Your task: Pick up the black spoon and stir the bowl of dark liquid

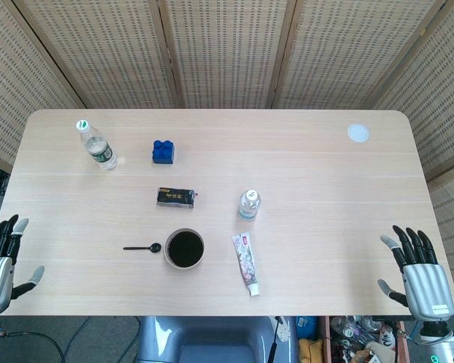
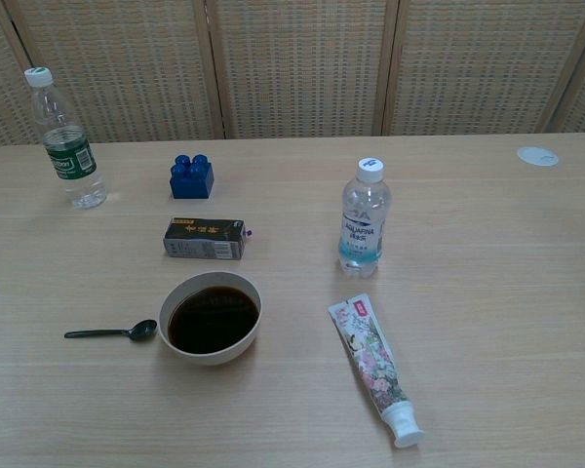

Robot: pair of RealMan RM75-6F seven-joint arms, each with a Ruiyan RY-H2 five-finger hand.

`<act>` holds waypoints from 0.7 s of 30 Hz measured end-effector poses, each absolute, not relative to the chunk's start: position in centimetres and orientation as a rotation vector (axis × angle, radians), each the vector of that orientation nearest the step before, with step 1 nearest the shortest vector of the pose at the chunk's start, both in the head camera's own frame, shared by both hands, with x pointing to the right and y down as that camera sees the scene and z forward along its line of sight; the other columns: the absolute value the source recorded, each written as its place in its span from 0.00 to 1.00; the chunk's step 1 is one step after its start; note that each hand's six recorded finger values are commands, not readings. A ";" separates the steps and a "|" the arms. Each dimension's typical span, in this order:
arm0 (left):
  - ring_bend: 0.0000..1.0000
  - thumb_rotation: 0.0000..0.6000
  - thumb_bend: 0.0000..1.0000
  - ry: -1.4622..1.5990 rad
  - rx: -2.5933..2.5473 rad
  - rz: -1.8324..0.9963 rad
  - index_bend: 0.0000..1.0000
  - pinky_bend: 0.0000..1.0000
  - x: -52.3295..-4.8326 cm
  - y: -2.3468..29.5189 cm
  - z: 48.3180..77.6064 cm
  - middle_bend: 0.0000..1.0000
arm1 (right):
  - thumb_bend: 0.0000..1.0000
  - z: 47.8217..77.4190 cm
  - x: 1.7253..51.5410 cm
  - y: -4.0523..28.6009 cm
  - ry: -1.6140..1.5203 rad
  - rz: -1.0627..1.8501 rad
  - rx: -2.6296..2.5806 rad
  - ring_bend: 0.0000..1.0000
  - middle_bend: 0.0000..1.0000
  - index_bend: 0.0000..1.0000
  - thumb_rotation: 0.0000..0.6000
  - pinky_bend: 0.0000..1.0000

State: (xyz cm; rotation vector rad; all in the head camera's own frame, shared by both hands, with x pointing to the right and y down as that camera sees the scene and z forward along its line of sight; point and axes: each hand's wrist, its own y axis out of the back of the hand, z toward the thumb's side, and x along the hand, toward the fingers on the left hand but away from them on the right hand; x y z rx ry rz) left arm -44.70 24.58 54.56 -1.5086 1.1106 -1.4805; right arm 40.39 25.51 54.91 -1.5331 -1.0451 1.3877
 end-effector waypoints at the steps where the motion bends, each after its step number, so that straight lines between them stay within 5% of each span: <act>1: 0.00 1.00 0.28 1.109 -1.511 -1.483 0.00 0.00 -44.7 24.6 54.6 0.00 | 0.20 54.9 40.4 25.5 -1.046 1.388 -1.533 0.01 0.14 0.23 1.00 0.01; 21: 0.00 1.00 0.28 1.091 -1.537 -1.491 0.00 0.00 -44.4 24.3 55.2 0.00 | 0.20 55.1 40.6 25.7 -1.051 1.394 -1.539 0.01 0.14 0.23 1.00 0.01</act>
